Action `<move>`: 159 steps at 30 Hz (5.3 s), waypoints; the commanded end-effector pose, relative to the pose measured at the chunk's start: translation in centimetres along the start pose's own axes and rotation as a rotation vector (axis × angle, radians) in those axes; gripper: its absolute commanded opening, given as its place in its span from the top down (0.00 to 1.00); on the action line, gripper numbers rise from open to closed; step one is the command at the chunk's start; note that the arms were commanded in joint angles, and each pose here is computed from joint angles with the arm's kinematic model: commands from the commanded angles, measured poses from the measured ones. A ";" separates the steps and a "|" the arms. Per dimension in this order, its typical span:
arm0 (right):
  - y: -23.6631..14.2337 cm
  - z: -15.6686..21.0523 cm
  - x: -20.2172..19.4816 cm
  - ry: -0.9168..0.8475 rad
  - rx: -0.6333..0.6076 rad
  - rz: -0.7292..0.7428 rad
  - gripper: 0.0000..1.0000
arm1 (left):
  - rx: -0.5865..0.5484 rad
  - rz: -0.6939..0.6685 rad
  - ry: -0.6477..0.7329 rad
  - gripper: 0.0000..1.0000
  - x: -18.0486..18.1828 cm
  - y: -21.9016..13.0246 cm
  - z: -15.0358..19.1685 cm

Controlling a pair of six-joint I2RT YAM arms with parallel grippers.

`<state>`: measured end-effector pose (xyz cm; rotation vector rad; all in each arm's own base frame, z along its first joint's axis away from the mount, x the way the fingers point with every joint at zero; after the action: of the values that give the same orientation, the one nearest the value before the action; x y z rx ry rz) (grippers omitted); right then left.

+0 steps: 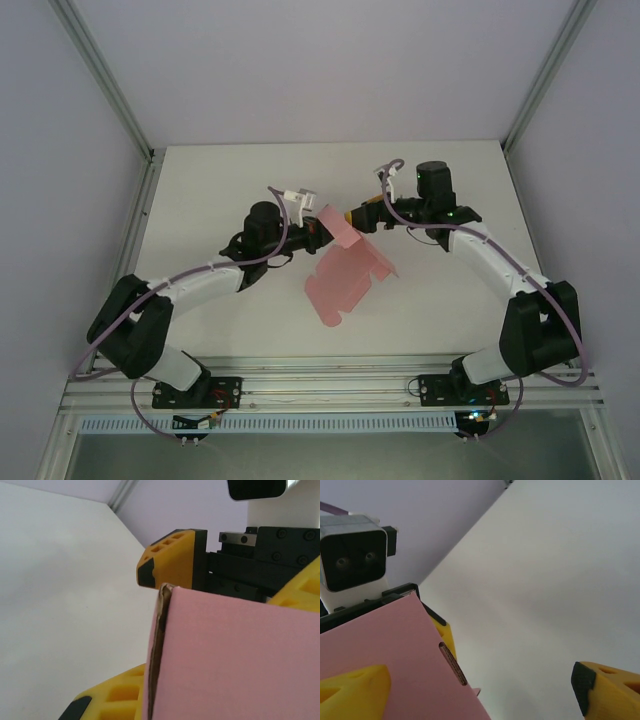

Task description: Assemble paper box

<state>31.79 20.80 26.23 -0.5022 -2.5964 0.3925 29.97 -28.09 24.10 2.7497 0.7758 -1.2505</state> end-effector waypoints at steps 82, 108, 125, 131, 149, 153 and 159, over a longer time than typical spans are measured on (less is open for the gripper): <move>0.4 -0.1 9.4 -1.329 0.351 -0.007 0.66 | 0.161 -0.462 0.120 1.00 -0.4 -4.9 2.0; -13.0 -6.4 8.9 -0.326 -0.340 0.784 0.00 | -0.404 -0.594 -0.159 1.00 5.7 -8.4 -4.0; -6.4 -1.0 2.6 0.378 -0.399 0.177 0.00 | -0.471 -0.221 -0.157 1.00 0.7 -9.6 -5.1; -5.3 -3.2 4.0 0.296 -0.432 -0.039 0.03 | -0.474 -0.253 -0.156 1.00 1.4 -9.6 -4.9; -2.1 -1.7 5.1 0.259 -0.357 -0.122 0.10 | -0.474 -0.303 -0.163 1.00 2.5 -9.1 -4.7; -2.0 -2.2 4.7 0.255 -0.350 -0.078 0.10 | -0.431 -0.297 -0.144 1.00 2.5 -8.7 -4.4; -3.4 -2.2 5.3 0.224 -0.344 -0.003 0.10 | -0.435 -0.336 -0.146 1.00 3.0 -9.1 -4.1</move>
<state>28.62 20.56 28.92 -0.5931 -2.3596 -0.1092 30.53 -18.19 26.45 2.2028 1.3248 -1.1555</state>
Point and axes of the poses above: each hand's point on the last joint's axis, 136 mm out from that joint toward the fingers, its own y axis out along the fingers, its own x axis along the line the jaws close on, z = x × y, the point moved 5 cm from there along -y, back along the fingers, and after that the axes turned 9 degrees about -y, right-handed, at the moved point
